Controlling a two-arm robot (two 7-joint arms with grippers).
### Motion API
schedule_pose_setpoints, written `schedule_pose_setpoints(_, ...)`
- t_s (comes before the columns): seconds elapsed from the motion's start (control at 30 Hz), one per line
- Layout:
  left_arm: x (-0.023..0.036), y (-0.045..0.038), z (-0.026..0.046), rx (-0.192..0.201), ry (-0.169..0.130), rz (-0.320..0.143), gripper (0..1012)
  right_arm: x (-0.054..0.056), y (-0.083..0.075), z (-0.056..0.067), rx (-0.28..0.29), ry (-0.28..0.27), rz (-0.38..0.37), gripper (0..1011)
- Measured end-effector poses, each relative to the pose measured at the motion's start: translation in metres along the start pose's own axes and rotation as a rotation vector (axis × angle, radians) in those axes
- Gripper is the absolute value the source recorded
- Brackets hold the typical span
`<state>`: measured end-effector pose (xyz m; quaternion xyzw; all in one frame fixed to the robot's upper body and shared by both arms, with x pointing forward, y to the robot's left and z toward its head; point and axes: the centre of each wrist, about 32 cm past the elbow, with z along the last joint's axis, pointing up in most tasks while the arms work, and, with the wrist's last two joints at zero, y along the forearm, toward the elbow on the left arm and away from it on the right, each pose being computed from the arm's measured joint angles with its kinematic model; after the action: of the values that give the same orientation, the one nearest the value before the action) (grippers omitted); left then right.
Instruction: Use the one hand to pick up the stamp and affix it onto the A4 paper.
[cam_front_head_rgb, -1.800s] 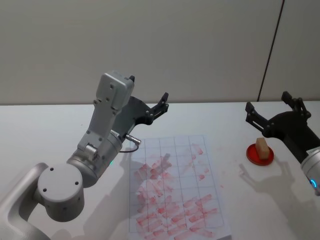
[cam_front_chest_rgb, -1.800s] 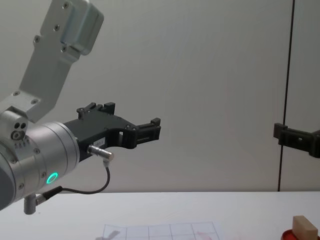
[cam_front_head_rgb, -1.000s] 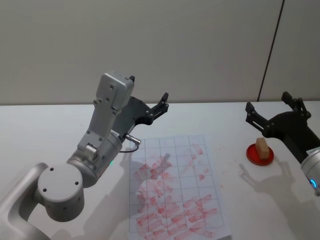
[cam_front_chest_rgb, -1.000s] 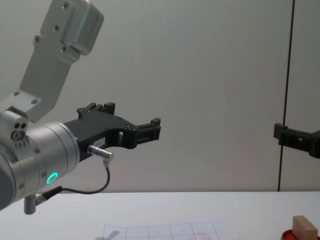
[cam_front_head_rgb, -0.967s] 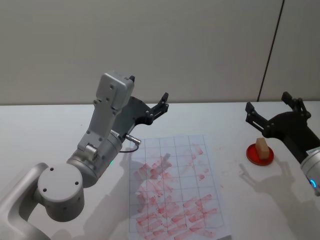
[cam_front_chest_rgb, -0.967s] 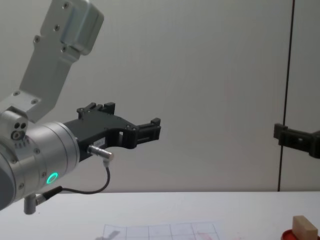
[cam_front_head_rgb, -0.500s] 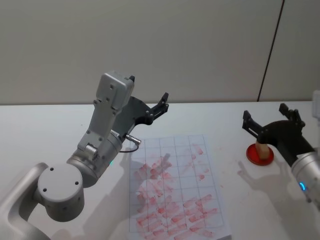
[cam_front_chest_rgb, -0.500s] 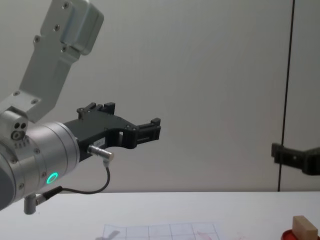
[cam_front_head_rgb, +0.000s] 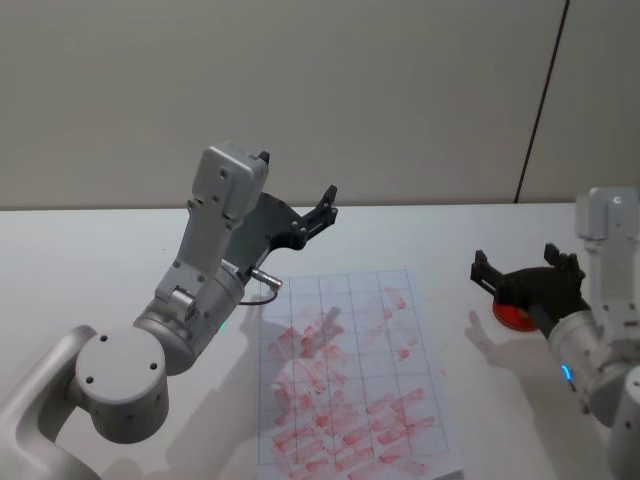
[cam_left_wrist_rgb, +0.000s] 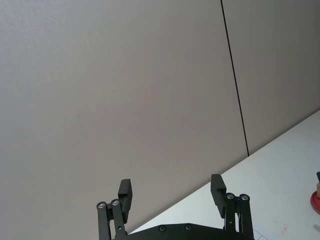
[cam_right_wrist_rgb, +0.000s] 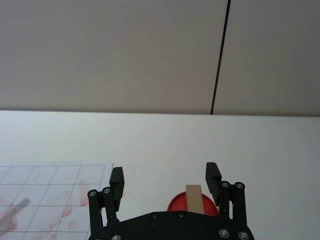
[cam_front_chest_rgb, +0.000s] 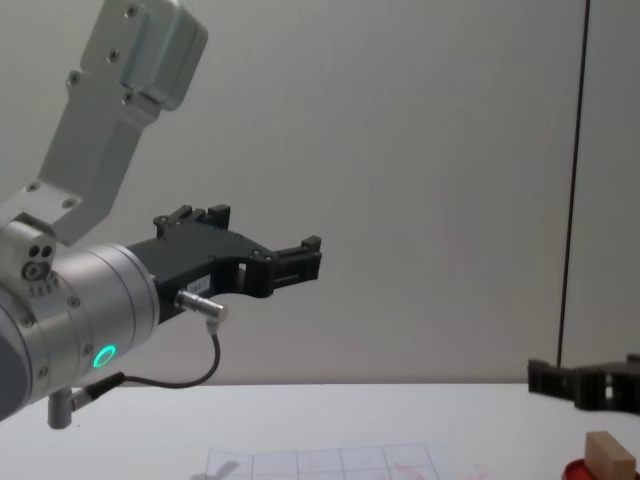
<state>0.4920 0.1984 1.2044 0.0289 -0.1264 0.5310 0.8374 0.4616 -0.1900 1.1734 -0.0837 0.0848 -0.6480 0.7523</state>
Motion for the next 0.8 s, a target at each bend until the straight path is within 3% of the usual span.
schedule_pose_setpoints(0.3, 0.0, 0.0, 0.0, 0.0, 0.0, 0.0, 1001, -0.006, 0.017, -0.004, -0.092, 0.022, -0.056, 1001)
schedule_pose_setpoints(0.8, 0.0, 0.0, 0.0, 0.0, 0.0, 0.0, 1001, -0.006, 0.027, -0.007, -0.164, 0.039, -0.082, 1001)
